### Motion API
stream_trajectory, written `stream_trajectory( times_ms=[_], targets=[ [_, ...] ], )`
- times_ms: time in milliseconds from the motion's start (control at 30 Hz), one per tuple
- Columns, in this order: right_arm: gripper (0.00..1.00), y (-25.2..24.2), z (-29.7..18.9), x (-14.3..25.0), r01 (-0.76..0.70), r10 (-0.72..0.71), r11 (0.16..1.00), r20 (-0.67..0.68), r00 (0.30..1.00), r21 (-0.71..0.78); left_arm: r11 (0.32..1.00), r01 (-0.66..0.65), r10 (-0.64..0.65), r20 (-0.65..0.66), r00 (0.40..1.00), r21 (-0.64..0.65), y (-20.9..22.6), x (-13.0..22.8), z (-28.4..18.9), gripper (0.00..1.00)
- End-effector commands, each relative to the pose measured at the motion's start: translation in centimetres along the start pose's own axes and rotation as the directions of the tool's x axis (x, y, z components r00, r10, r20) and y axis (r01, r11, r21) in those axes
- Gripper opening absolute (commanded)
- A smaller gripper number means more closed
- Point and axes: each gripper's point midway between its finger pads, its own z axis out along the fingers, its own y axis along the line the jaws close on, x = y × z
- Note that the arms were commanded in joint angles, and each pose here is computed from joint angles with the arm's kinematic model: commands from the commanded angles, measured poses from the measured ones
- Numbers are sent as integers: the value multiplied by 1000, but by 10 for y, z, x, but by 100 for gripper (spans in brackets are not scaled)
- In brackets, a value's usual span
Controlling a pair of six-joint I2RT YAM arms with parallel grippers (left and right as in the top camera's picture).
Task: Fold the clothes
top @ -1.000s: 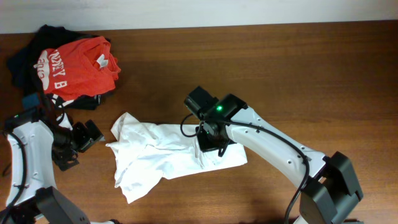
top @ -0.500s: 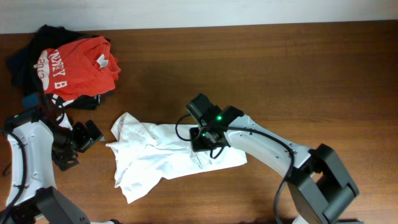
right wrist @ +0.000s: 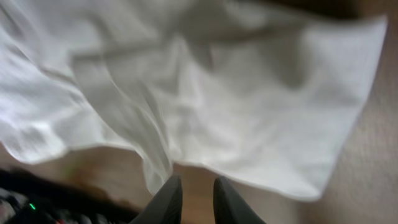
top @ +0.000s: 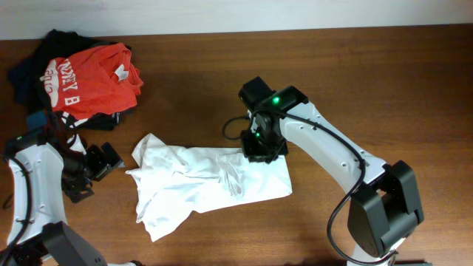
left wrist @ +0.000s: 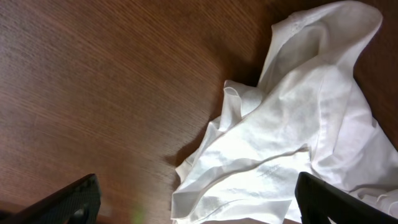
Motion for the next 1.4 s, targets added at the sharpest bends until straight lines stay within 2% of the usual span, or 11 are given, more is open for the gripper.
stream_trajectory(
  times_ms=[0, 100, 167, 333, 500, 600, 700, 833, 1100, 1233, 1367],
  targets=[
    [17, 0, 14, 20, 70, -69, 998, -61, 996, 10, 1000, -8, 8, 21, 1000, 6, -3, -3, -6, 99],
    [16, 5, 45, 31, 96, -97, 995, -79, 992, -16, 1000, -8, 8, 21, 1000, 7, -3, -3, -6, 99],
    [12, 26, 73, 41, 104, -113, 988, -76, 991, -118, 1000, -8, 8, 21, 1000, 6, -3, -3, -6, 99],
    [12, 58, 101, 48, 123, -129, 973, -18, 991, -194, 1000, -8, 8, 21, 1000, 7, -3, -3, -6, 99],
    [15, 68, 97, 36, 129, -123, 971, 40, 992, -201, 1000, -8, 8, 21, 1000, 6, -2, -3, -6, 99],
    [4, 61, 74, 25, 95, -92, 978, 27, 995, -187, 1000, -8, 8, 21, 1000, 6, -3, -3, -6, 99],
    [4, 52, 40, 8, 107, -100, 978, 44, 994, -181, 1000, -8, 8, 21, 1000, 6, -3, -3, -6, 99],
    [16, 36, 17, -16, 146, -129, 972, 98, 987, -184, 1000, -8, 8, 22, 1000, 6, -3, -3, -6, 99],
    [11, 43, 78, -13, 139, -138, 974, 23, 990, -180, 1000, -8, 8, 23, 1000, 6, -3, -3, -6, 99],
    [12, 60, 117, -31, 197, -186, 962, 73, 980, -191, 1000, -8, 8, 22, 1000, 7, -3, -3, -6, 99],
    [10, 50, 118, -46, 176, -160, 966, 96, 982, -191, 1000, -8, 8, 20, 1000, 6, -3, -3, -5, 99]
  ],
)
